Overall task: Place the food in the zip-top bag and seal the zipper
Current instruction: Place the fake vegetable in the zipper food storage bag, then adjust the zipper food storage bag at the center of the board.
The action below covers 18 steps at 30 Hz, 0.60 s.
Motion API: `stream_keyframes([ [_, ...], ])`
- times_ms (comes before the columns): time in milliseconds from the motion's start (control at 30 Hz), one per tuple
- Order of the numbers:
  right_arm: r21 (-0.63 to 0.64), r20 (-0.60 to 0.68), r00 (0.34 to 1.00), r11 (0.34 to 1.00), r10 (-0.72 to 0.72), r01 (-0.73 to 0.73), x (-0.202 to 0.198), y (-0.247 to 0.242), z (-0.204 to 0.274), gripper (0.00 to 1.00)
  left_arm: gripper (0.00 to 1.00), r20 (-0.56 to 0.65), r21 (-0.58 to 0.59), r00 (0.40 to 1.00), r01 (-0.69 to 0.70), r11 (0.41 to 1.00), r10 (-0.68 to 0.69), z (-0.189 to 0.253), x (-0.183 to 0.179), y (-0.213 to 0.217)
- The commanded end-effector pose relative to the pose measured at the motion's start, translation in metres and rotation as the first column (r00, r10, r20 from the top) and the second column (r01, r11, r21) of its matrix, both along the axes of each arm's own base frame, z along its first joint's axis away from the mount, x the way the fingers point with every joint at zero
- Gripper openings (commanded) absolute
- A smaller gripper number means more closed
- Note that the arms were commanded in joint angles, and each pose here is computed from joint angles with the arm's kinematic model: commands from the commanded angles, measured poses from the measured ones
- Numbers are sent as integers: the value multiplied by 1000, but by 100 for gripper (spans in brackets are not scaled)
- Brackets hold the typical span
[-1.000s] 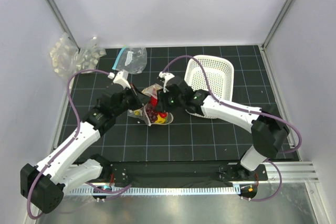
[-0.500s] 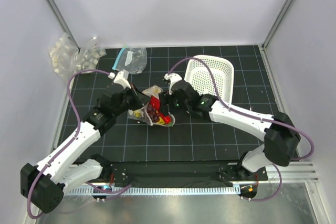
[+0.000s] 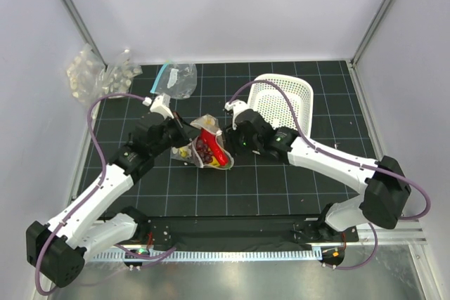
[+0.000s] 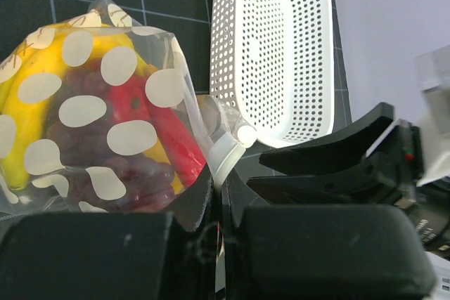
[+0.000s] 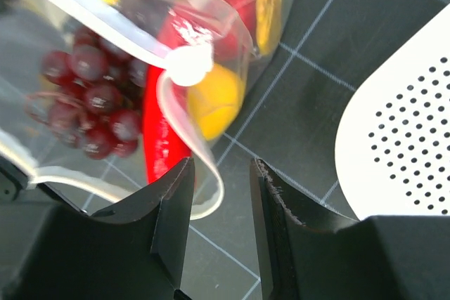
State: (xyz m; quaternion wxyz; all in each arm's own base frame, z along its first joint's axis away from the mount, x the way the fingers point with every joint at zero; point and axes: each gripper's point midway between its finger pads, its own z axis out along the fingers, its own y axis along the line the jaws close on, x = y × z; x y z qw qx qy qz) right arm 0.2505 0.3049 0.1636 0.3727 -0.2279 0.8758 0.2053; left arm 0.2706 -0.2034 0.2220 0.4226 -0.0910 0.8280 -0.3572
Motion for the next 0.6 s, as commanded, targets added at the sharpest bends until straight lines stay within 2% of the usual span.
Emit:
stream_keyframes([
  [0, -46, -17, 1000, 999, 13, -14, -3, -2, -15, 45, 5, 89, -40, 996, -20, 999, 23, 30, 6, 3],
  [167, -60, -56, 997, 997, 50, -54, -11, 4, -27, 48, 5, 80, -37, 997, -17, 999, 20, 28, 7, 1],
  [433, -153, -137, 990, 987, 36, -57, -20, 2, -64, 48, 5, 89, -33, 995, -29, 999, 32, 30, 7, 5],
  [533, -174, -158, 987, 982, 41, -68, -28, 1, -74, 41, 5, 94, -37, 995, -27, 999, 31, 32, 6, 5],
  [567, -169, -160, 986, 983, 43, -70, -29, 2, -73, 35, 5, 95, -39, 995, -23, 999, 26, 33, 5, 4],
])
